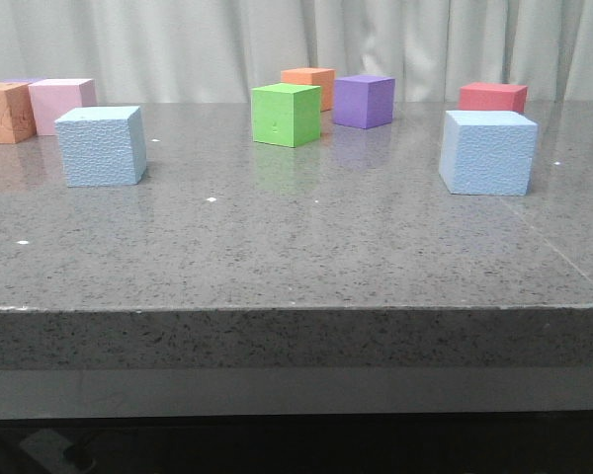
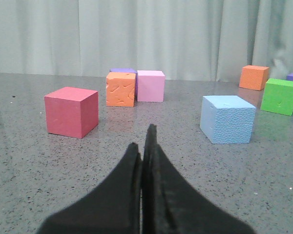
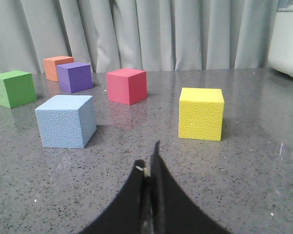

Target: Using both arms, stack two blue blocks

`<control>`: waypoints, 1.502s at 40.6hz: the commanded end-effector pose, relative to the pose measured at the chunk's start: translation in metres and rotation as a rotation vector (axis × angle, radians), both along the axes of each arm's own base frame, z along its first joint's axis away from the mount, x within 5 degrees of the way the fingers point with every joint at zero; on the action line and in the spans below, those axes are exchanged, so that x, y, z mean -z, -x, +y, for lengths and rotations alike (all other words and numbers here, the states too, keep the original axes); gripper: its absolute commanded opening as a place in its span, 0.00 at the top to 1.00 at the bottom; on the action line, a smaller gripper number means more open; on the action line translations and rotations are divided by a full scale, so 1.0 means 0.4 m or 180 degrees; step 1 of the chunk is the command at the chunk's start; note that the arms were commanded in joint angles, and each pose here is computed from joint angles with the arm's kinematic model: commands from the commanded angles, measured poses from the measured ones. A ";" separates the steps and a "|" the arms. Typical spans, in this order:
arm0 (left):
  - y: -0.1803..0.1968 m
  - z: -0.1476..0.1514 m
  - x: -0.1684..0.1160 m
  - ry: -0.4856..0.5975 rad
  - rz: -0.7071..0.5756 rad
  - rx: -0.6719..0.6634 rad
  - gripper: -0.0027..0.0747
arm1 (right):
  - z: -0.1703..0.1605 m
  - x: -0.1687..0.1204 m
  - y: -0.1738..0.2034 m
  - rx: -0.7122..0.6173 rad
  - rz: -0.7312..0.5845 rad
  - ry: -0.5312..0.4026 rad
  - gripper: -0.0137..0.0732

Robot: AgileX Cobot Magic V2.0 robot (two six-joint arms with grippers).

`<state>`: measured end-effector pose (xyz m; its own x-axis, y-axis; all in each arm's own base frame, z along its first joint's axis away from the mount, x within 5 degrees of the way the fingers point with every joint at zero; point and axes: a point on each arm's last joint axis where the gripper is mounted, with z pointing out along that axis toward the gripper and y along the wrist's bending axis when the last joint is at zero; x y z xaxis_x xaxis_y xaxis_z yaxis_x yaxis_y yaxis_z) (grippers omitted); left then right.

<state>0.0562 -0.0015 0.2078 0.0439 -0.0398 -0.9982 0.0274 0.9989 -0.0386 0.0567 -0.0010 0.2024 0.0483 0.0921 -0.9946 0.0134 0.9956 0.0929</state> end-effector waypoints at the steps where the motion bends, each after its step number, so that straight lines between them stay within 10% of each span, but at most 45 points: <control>1: 0.005 0.001 -0.018 0.0035 -0.0304 0.0002 0.99 | -0.001 -0.026 0.006 0.0021 -0.0338 0.0025 0.98; 37: 0.007 0.002 -0.032 0.0040 -0.0468 -0.0009 0.99 | -0.001 -0.035 0.008 0.0022 -0.0472 0.0028 0.98; 50: 0.063 0.000 -0.218 0.0005 -0.0714 0.0029 0.99 | -0.001 -0.182 0.049 0.0066 -0.0557 0.0279 0.98; 61: 0.089 -0.004 -0.401 -0.0084 0.0006 0.0089 0.99 | -0.004 -0.379 0.084 0.0090 0.0018 0.0181 0.98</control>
